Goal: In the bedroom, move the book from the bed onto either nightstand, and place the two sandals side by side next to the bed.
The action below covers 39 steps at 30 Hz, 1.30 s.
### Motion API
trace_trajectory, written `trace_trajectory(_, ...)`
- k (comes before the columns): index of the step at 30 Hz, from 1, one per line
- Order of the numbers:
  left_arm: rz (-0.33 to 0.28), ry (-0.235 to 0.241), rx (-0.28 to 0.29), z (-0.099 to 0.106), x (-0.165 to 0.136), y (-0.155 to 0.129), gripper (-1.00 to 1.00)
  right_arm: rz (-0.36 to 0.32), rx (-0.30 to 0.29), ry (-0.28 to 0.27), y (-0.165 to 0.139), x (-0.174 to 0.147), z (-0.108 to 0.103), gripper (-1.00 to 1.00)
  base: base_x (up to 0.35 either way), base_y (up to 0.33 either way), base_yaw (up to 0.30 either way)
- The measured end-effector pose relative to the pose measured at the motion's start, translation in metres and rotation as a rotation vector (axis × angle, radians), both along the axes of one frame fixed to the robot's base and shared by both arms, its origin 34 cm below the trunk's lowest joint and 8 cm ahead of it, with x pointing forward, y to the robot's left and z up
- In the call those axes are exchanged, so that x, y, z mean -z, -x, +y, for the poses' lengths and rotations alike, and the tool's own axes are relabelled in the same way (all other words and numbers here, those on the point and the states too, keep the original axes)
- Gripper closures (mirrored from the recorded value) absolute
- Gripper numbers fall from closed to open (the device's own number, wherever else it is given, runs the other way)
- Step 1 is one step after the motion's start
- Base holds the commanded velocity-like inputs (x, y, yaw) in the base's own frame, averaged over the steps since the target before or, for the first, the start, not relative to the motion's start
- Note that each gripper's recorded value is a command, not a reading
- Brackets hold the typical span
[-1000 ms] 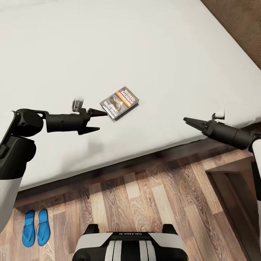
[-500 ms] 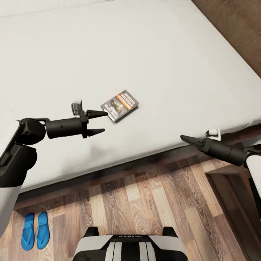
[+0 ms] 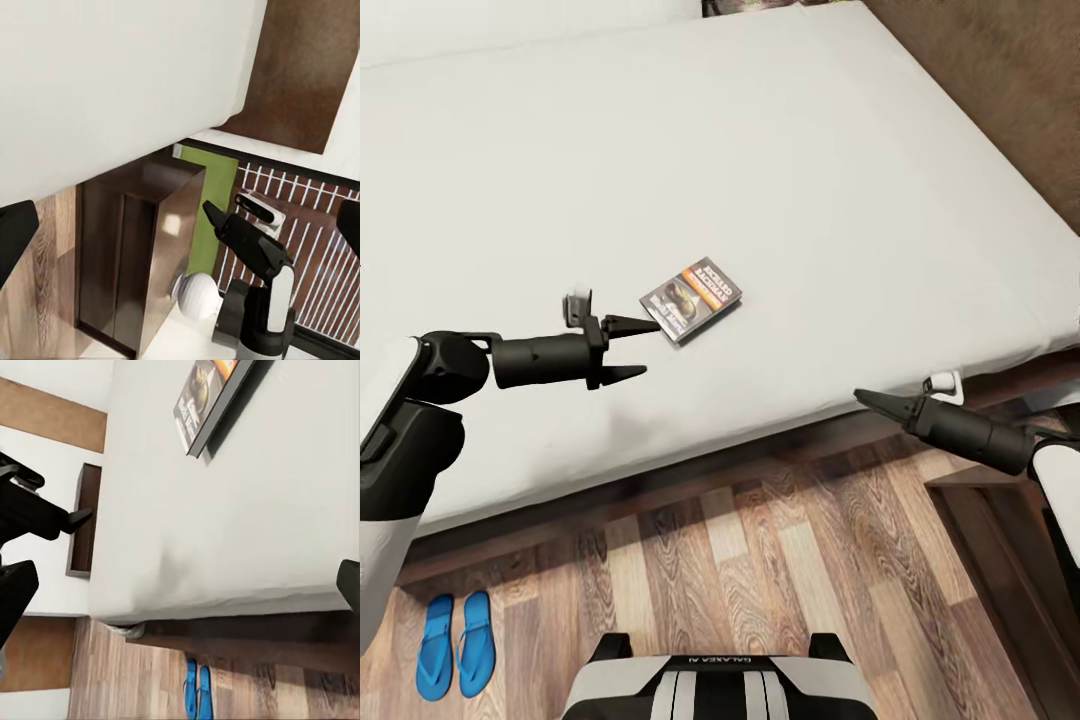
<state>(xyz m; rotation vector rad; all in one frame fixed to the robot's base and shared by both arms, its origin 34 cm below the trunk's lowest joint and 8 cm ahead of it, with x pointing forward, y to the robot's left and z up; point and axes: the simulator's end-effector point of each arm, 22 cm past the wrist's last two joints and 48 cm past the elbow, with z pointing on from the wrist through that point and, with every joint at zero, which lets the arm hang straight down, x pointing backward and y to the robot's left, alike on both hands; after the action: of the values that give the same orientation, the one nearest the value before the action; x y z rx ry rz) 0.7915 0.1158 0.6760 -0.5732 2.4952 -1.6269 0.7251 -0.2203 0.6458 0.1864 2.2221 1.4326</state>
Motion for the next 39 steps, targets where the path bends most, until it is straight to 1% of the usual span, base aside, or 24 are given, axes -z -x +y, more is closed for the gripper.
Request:
trace_trajectory(6,-0.011,-0.027,-0.004,0.002,0.000,-0.001,-1.00,0.003,0.001,0.005,0.003,-0.001,0.001,-1.00,0.012,0.025,0.000)
trace_trajectory(7,-0.009,-0.049,-0.009,0.005,0.007,0.001,-1.00,0.005,0.006,0.013,0.004,0.001,-0.001,-1.00,0.081,0.171,0.000)
trace_trajectory(10,-0.013,-0.052,-0.010,0.005,0.004,0.000,-1.00,0.002,0.009,0.016,0.003,-0.001,-0.002,-1.00,0.075,0.149,0.000)
trace_trajectory(13,-0.020,-0.070,-0.012,0.008,0.005,0.000,-1.00,0.000,0.009,0.021,0.003,-0.003,-0.002,-1.00,0.039,0.073,0.000)
trace_trajectory(16,-0.038,-0.116,-0.014,0.013,0.009,-0.002,-1.00,-0.005,0.013,0.029,0.002,-0.004,-0.002,-1.00,0.021,0.040,0.000)
trace_trajectory(17,-0.040,-0.116,-0.014,0.013,0.008,-0.003,-1.00,-0.007,0.014,0.029,0.001,-0.005,-0.002,-1.00,0.016,0.029,0.000)
trace_trajectory(20,-0.061,-0.169,-0.014,0.018,0.012,-0.005,-1.00,-0.010,0.018,0.037,0.000,-0.006,-0.004,-1.00,0.009,0.017,0.000)
trace_trajectory(21,-0.071,-0.210,-0.015,0.023,0.018,-0.006,-1.00,-0.011,0.020,0.042,0.000,-0.006,-0.004,-1.00,0.004,0.008,0.000)
trace_trajectory(22,-0.075,-0.223,-0.019,0.025,0.019,-0.008,-1.00,-0.012,0.021,0.042,0.000,-0.007,-0.004,-1.00,0.004,0.008,0.000)
trace_trajectory(23,-0.076,-0.223,-0.019,0.025,0.018,-0.008,-1.00,-0.014,0.021,0.042,-0.001,-0.008,-0.004,-1.00,0.003,0.005,0.000)
trace_trajectory(24,-0.084,-0.243,-0.037,0.033,0.018,-0.014,-1.00,-0.016,0.022,0.043,-0.001,-0.009,-0.005,-1.00,0.003,0.005,0.000)
trace_trajectory(25,-0.086,-0.243,-0.038,0.033,0.017,-0.014,-1.00,-0.018,0.022,0.043,-0.001,-0.010,-0.005,-1.00,0.002,0.004,0.000)
trace_trajectory(26,-0.092,-0.251,-0.055,0.040,0.015,-0.019,-1.00,-0.019,0.023,0.044,-0.001,-0.011,-0.005,-1.00,0.001,0.003,0.000)
trace_trajectory(27,-0.105,-0.263,-0.103,0.060,0.009,-0.031,-1.00,-0.023,0.025,0.045,-0.002,-0.012,-0.005,-1.00,0.001,0.002,0.000)
trace_trajectory(30,-0.126,-0.269,-0.172,0.086,-0.004,-0.046,-1.00,-0.032,0.030,0.052,-0.004,-0.014,-0.006,-1.00,0.001,0.001,0.000)
trace_trajectory(31,-0.128,-0.268,-0.173,0.086,-0.005,-0.046,-1.00,-0.034,0.030,0.052,-0.004,-0.015,-0.006,-1.00,0.000,0.000,0.000)
trace_trajectory(32,-0.133,-0.276,-0.196,0.096,-0.008,-0.050,-1.00,-0.037,0.037,0.073,-0.005,-0.012,-0.008,-1.00,0.000,0.000,0.000)
trace_trajectory(33,-0.134,-0.279,-0.205,0.100,-0.010,-0.051,-1.00,-0.038,0.042,0.090,-0.006,-0.010,-0.010,-1.00,0.000,0.000,0.000)
trace_trajectory(34,-0.135,-0.278,-0.206,0.101,-0.011,-0.051,-1.00,-0.040,0.043,0.090,-0.007,-0.011,-0.010,-1.00,0.000,0.000,0.000)
trace_trajectory(35,-0.136,-0.286,-0.215,0.105,-0.011,-0.052,-1.00,-0.036,0.052,0.124,-0.008,-0.005,-0.013,-1.00,0.000,0.000,0.000)
trace_trajectory(36,-0.138,-0.286,-0.216,0.105,-0.013,-0.052,-1.00,-0.037,0.052,0.124,-0.008,-0.006,-0.013,-1.00,0.000,0.000,0.000)
trace_trajectory(38,-0.135,-0.291,-0.220,0.107,-0.012,-0.049,-1.00,-0.033,0.056,0.145,-0.009,-0.001,-0.012,-1.00,0.000,0.000,0.000)
trace_trajectory(39,-0.129,-0.298,-0.222,0.110,-0.009,-0.044,-1.00,-0.026,0.056,0.156,-0.008,0.004,-0.005,-1.00,0.000,0.000,0.000)
